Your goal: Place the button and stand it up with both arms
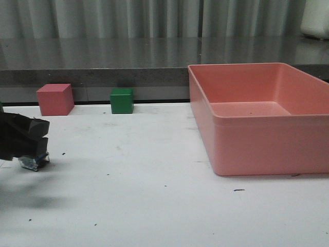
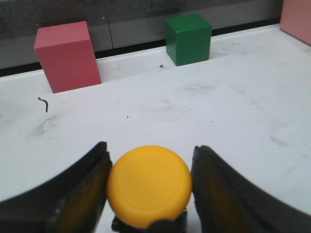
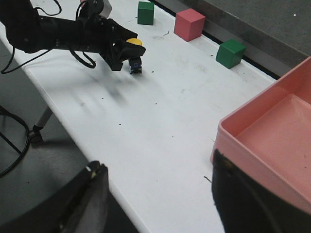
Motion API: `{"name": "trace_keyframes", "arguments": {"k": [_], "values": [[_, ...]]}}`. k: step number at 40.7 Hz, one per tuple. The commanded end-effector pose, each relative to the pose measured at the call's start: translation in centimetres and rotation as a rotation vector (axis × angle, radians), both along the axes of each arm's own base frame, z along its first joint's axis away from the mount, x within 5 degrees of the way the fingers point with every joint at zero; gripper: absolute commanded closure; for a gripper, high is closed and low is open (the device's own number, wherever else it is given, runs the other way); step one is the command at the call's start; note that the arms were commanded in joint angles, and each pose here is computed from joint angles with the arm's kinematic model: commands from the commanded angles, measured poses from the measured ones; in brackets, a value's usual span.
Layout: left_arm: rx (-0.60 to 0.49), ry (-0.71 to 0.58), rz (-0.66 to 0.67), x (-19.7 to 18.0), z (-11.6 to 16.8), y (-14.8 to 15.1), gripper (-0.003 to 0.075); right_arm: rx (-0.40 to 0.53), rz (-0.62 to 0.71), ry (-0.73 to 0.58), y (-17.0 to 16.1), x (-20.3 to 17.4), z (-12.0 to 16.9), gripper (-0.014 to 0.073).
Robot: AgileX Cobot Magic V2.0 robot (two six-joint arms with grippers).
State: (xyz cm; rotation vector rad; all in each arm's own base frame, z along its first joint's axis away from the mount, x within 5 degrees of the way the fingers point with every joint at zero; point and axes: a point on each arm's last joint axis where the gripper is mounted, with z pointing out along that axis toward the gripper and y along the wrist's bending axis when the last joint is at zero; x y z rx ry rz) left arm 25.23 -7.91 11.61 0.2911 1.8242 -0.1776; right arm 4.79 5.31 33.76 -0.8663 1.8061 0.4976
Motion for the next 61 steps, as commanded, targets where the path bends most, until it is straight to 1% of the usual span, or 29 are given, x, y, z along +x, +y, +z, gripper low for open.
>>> {"name": "trace_keyframes", "arguments": {"k": [1,5,10,16,20,23,26,29,30,31,32,35,37,43,47,52,61], "values": [[-0.092,-0.265,0.000,0.5,3.2,-0.3,0.0312,0.062,-0.005,-0.081,0.1,0.2,1.4,0.0115],[-0.093,-0.267,0.000,0.5,3.3,-0.3,0.0269,0.062,-0.005,-0.081,0.1,0.2,1.4,0.0115],[-0.095,-0.273,0.000,0.5,3.4,-0.3,0.0235,0.062,-0.005,-0.081,0.1,0.2,1.4,0.0115],[-0.103,-0.292,-0.003,0.2,4.7,-0.3,0.0237,0.062,-0.005,-0.081,0.1,0.2,1.4,0.0115],[-0.098,-0.262,-0.003,-0.2,6.2,-0.1,0.0240,0.062,-0.005,-0.081,0.1,0.2,1.4,0.0115],[-0.088,-0.217,-0.005,-0.5,7.6,-0.1,0.0246,0.062,-0.005,-0.081,0.1,0.2,1.4,0.0115],[-0.068,-0.133,-0.008,-0.7,9.5,0.0,0.0247,0.062,-0.005,-0.081,0.1,0.2,1.4,0.0115],[-0.039,-0.020,-0.012,-1.0,11.5,0.0,0.0248,0.062,-0.005,-0.081,0.1,0.2,1.4,0.0115],[-0.022,0.040,-0.015,-1.3,12.2,0.0,0.0247,0.062,-0.005,-0.081,0.1,0.2,1.4,0.0115],[-0.013,0.072,-0.017,-1.3,13.1,0.0,0.0247,0.062,-0.005,-0.081,0.1,0.2,1.4,0.0115],[0.006,0.138,-0.019,-1.7,13.7,0.1,0.0247,0.062,-0.005,-0.081,0.1,0.2,1.4,0.0115],[0.035,0.242,-0.026,-2.6,16.5,0.3,0.0247,0.062,-0.005,-0.081,0.1,0.2,1.4,0.0115],[0.045,0.277,-0.030,-3.3,18.2,0.5,0.0247,0.062,-0.005,-0.081,0.1,0.2,1.4,0.0115],[0.048,0.286,-0.037,-5.8,22.8,1.3,0.0247,0.062,-0.005,-0.081,0.1,0.2,1.4,0.0115],[0.042,0.265,-0.041,-8.0,24.5,2.0,0.0247,0.062,-0.005,-0.081,0.1,0.2,1.4,0.0115],[0.040,0.256,-0.044,-10.9,25.5,2.9,0.0247,0.062,-0.005,-0.081,0.1,0.2,1.4,0.0115],[0.044,0.261,-0.049,-15.1,26.2,4.3,0.0247,0.062,-0.005,-0.081,0.1,0.2,1.4,0.0115]]}}
